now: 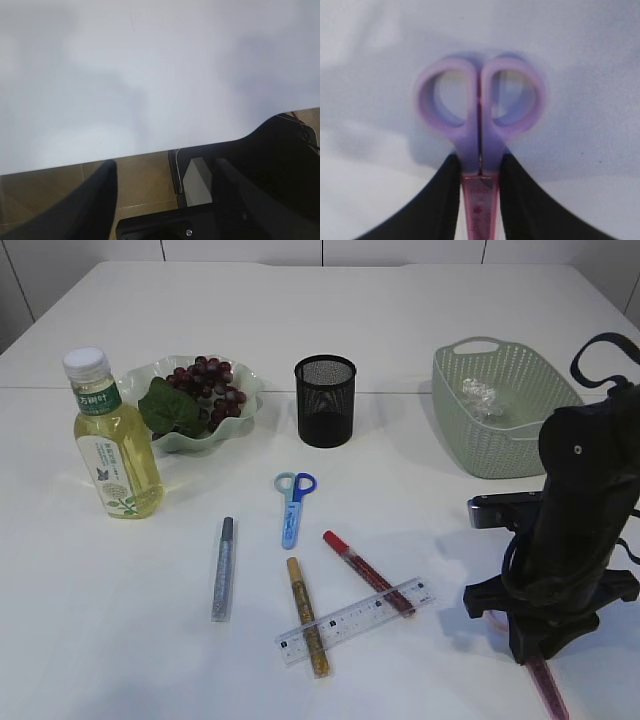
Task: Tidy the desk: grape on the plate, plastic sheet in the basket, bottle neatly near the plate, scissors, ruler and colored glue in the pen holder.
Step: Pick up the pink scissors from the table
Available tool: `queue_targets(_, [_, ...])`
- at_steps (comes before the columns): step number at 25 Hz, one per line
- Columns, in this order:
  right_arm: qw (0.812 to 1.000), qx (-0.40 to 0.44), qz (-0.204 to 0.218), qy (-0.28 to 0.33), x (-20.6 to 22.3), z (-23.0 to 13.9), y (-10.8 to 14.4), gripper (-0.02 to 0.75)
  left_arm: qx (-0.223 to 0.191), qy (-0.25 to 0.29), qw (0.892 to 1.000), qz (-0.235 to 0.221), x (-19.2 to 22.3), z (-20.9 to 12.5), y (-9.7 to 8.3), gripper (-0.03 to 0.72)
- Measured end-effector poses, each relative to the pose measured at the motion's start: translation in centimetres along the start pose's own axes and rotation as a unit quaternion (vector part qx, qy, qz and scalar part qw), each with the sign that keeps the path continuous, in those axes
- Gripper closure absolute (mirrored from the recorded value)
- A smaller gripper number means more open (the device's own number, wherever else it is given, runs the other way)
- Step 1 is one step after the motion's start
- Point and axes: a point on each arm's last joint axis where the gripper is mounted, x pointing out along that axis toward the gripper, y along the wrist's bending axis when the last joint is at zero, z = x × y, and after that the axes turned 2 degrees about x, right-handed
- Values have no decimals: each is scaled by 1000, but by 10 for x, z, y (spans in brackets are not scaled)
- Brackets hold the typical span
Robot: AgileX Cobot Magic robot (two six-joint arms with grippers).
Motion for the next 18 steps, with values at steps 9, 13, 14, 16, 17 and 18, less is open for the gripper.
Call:
queue_targets(9, [1000, -1, -1, -1, 0, 0, 0, 518, 0, 0, 1000, 0, 0, 0, 0, 253])
queue_targets(13, [1000, -2, -1, -1, 0, 0, 0, 519, 0, 0, 1000, 0, 0, 0, 0, 253])
queue_targets(14, [1000, -3, -1, -1, 0, 0, 0, 519, 0, 0, 1000, 0, 0, 0, 0, 253])
queue_targets(16, [1000, -4, -2, -1, 0, 0, 0, 519, 0, 0, 1000, 0, 0, 0, 0, 253])
queue_targets(17, [1000, -5, -2, -1, 0, 0, 0, 519, 0, 0, 1000, 0, 0, 0, 0, 253])
queue_targets(18, [1000, -5, -2, -1, 0, 0, 0, 519, 0, 0, 1000, 0, 0, 0, 0, 253])
